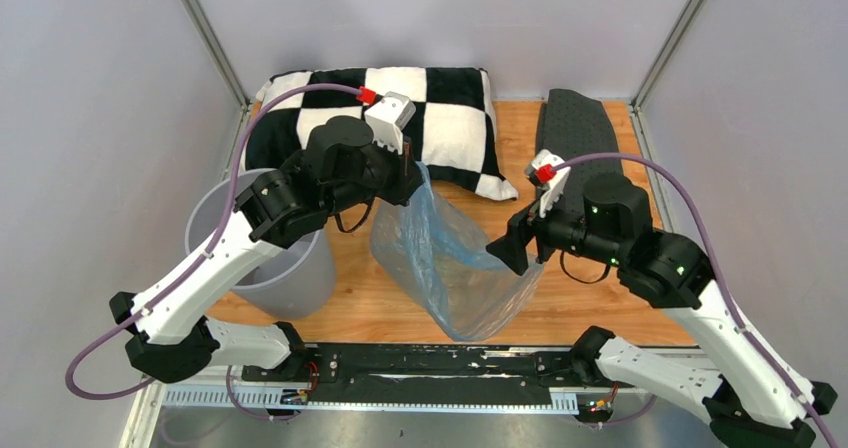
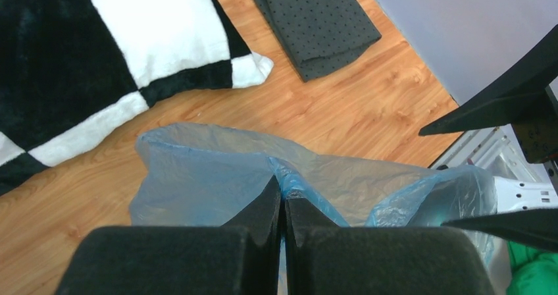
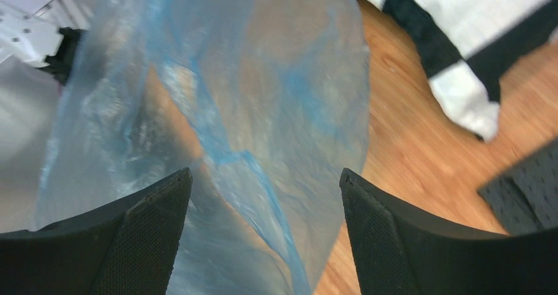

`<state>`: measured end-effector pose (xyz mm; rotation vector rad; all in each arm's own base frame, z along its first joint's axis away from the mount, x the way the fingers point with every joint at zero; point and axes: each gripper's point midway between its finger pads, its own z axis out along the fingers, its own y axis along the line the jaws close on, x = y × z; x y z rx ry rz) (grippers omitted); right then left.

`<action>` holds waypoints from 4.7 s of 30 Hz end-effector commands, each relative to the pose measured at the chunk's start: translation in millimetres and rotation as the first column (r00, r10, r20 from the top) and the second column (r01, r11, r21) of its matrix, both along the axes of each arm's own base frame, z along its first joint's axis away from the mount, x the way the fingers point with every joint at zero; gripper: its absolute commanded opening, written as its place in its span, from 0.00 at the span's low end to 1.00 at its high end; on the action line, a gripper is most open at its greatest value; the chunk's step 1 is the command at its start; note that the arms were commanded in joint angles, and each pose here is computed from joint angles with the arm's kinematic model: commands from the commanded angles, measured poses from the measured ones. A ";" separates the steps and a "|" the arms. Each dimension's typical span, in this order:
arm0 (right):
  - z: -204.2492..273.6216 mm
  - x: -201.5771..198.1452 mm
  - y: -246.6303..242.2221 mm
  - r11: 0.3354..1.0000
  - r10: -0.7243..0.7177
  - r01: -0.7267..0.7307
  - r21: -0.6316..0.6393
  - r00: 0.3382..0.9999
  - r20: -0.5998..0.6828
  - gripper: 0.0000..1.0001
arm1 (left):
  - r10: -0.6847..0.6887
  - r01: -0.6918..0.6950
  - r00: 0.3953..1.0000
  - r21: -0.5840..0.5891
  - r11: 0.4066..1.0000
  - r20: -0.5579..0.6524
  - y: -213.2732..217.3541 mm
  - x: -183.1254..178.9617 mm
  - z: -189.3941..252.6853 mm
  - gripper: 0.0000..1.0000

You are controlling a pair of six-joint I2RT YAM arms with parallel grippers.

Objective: Put the trash bags into the trash bin

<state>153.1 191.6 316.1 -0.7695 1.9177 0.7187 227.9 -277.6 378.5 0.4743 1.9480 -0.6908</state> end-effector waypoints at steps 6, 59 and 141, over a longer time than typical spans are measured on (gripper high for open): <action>14.9 2.9 66.0 0.986 0.155 -0.148 -0.070 0.982 0.112 0.83 | -0.034 0.033 0.999 -0.038 0.999 -0.019 -10.0 -2.0 10.2 0.00; 129.1 78.6 0.1 0.893 -0.429 0.450 0.014 0.839 0.335 0.00 | 0.564 -0.542 0.823 0.390 0.744 0.067 182.6 -17.3 -102.5 0.60; 357.8 38.2 -116.7 0.776 -0.630 0.416 0.473 0.477 0.613 0.00 | -0.020 0.024 0.999 -0.080 0.997 0.050 -63.2 -37.3 1.7 0.50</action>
